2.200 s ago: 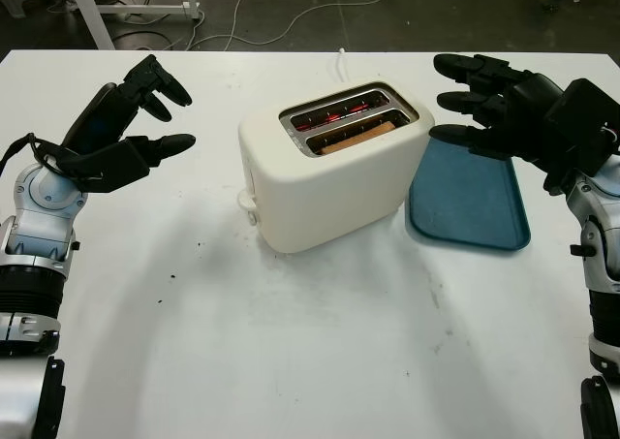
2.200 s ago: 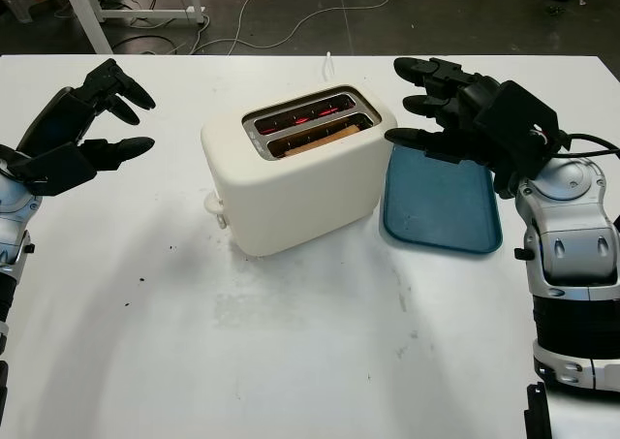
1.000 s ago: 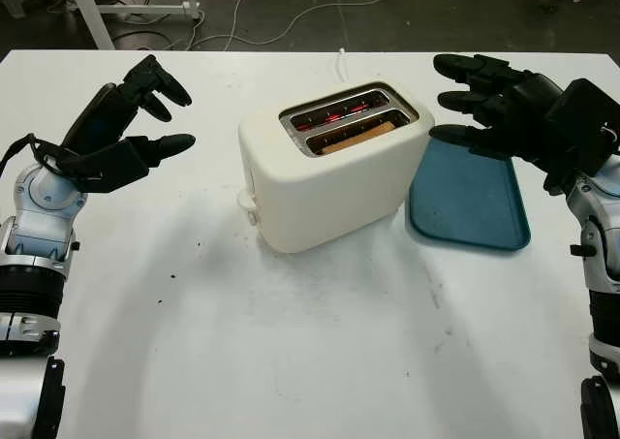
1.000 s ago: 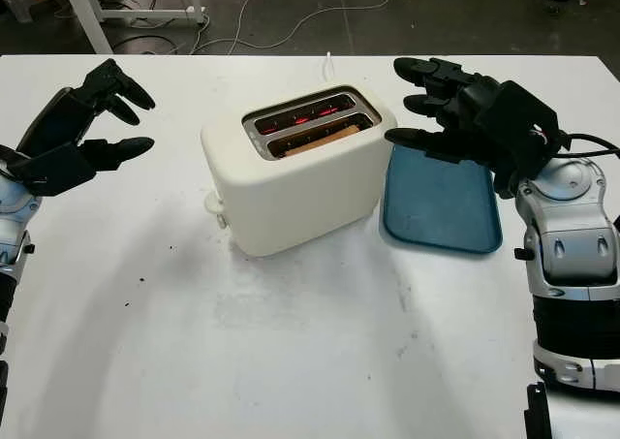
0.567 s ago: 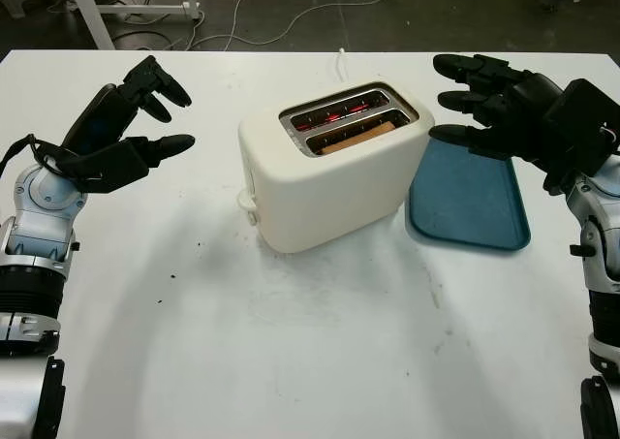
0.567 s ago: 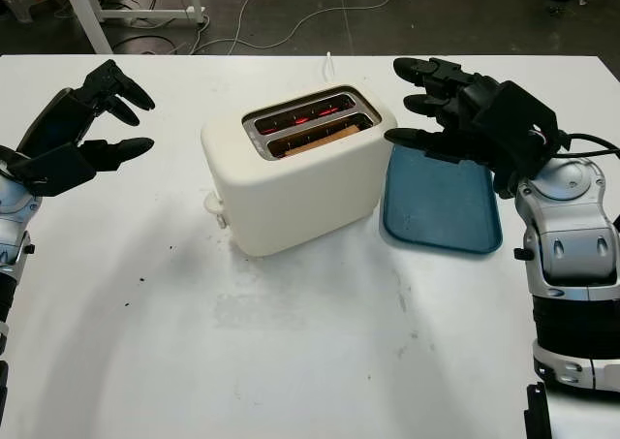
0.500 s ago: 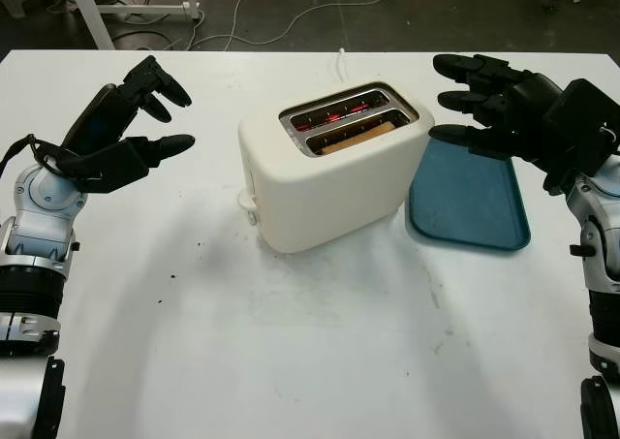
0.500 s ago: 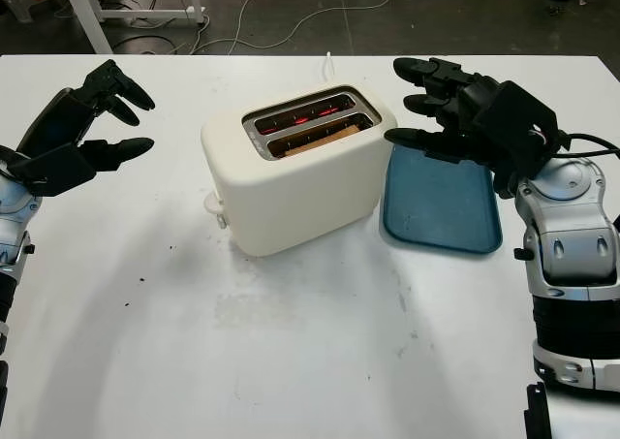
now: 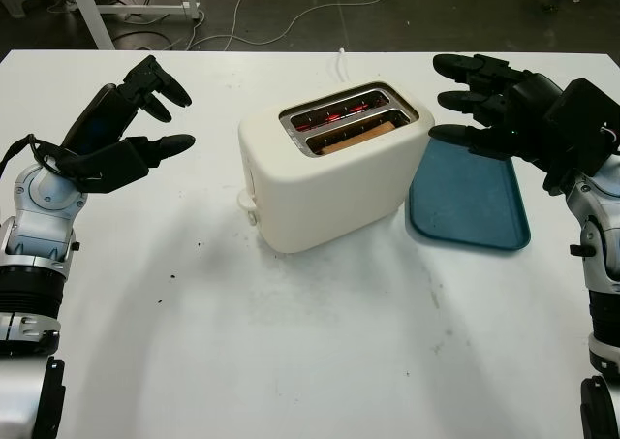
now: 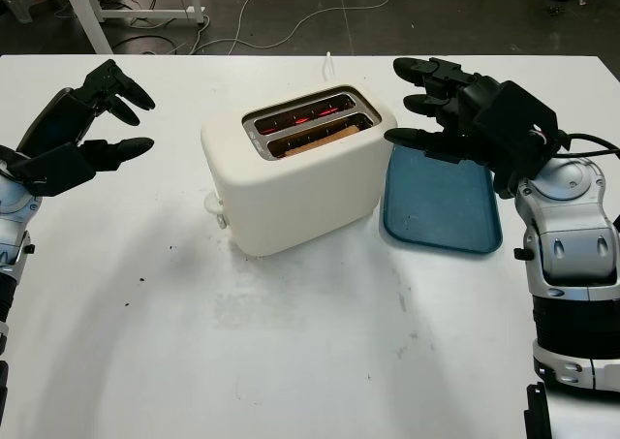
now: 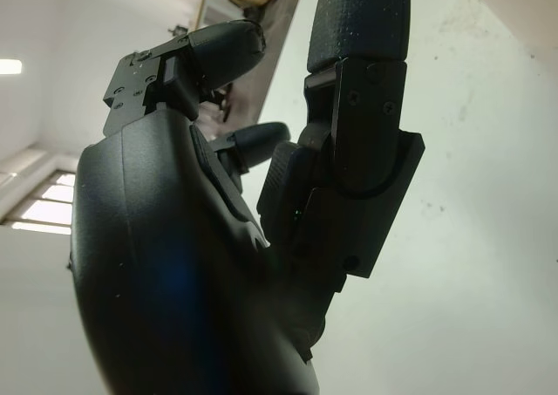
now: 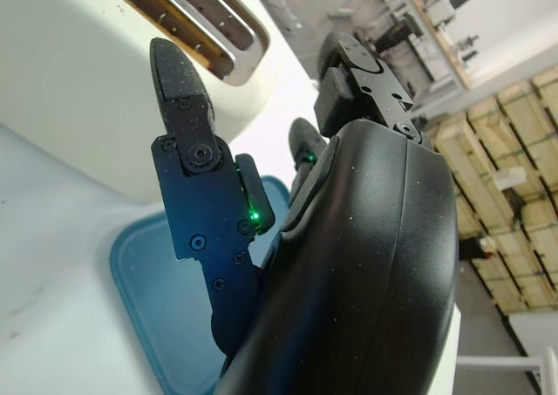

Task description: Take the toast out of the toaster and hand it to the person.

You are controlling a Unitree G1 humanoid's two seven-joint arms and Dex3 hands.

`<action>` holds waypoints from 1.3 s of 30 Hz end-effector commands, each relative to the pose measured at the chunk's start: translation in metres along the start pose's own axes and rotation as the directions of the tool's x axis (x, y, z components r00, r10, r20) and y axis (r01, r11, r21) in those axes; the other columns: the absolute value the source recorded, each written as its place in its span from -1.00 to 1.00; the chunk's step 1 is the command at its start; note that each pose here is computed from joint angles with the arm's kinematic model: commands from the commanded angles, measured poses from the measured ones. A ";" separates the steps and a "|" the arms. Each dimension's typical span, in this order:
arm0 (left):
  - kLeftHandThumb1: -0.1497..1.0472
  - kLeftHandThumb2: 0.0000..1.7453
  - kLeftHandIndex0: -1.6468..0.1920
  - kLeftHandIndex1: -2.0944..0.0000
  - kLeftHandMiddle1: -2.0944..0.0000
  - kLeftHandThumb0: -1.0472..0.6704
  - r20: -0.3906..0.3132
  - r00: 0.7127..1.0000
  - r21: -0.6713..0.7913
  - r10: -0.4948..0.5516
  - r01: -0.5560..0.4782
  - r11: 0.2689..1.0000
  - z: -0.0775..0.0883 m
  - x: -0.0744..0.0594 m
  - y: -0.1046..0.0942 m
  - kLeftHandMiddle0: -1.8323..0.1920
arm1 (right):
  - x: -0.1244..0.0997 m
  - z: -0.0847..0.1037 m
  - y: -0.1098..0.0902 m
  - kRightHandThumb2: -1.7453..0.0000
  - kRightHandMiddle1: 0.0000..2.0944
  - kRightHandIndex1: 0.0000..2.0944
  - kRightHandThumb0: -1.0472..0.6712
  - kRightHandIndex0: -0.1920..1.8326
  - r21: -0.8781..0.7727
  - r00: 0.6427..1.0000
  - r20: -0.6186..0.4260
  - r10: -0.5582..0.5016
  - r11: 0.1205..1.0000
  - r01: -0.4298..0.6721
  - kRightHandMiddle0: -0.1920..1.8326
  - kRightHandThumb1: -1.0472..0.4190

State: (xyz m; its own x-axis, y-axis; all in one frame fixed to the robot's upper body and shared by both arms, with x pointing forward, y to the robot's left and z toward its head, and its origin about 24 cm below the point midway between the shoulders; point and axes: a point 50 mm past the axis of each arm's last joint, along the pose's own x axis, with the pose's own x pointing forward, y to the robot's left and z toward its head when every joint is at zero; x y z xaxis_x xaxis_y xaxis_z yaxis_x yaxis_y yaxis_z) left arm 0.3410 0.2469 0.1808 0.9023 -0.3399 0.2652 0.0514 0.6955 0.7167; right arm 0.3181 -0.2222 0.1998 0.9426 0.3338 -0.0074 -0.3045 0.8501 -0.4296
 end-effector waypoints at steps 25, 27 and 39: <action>0.79 -0.65 0.79 -0.56 -0.67 -1.00 0.008 1.000 -0.006 0.011 -0.011 1.000 0.002 0.000 0.002 0.81 | 0.000 0.005 0.000 1.00 -0.91 -0.44 -0.33 -0.81 -0.020 1.000 0.018 -0.003 1.000 0.003 -0.57 -0.71; 0.79 -0.65 0.79 -0.56 -0.67 -1.00 0.007 1.000 -0.010 0.012 -0.012 1.000 0.001 0.000 0.002 0.81 | 0.000 0.004 0.000 1.00 -0.91 -0.43 -0.32 -0.81 -0.016 1.000 0.017 -0.002 1.000 0.003 -0.57 -0.71; 0.79 -0.66 0.79 -0.55 -0.67 -1.00 0.013 1.000 -0.016 0.011 -0.011 1.000 0.001 0.000 0.002 0.81 | 0.000 0.003 0.000 1.00 -0.91 -0.44 -0.30 -0.81 -0.009 1.000 0.015 -0.004 1.000 0.004 -0.58 -0.71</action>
State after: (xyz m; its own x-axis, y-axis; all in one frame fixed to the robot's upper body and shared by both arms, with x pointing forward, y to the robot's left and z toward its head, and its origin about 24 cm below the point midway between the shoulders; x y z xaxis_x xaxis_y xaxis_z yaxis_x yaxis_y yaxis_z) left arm 0.3411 0.2465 0.1806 0.9017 -0.3401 0.2668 0.0522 0.6985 0.7137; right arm 0.3181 -0.2223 0.1998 0.9435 0.3313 -0.0081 -0.3021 0.8495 -0.4325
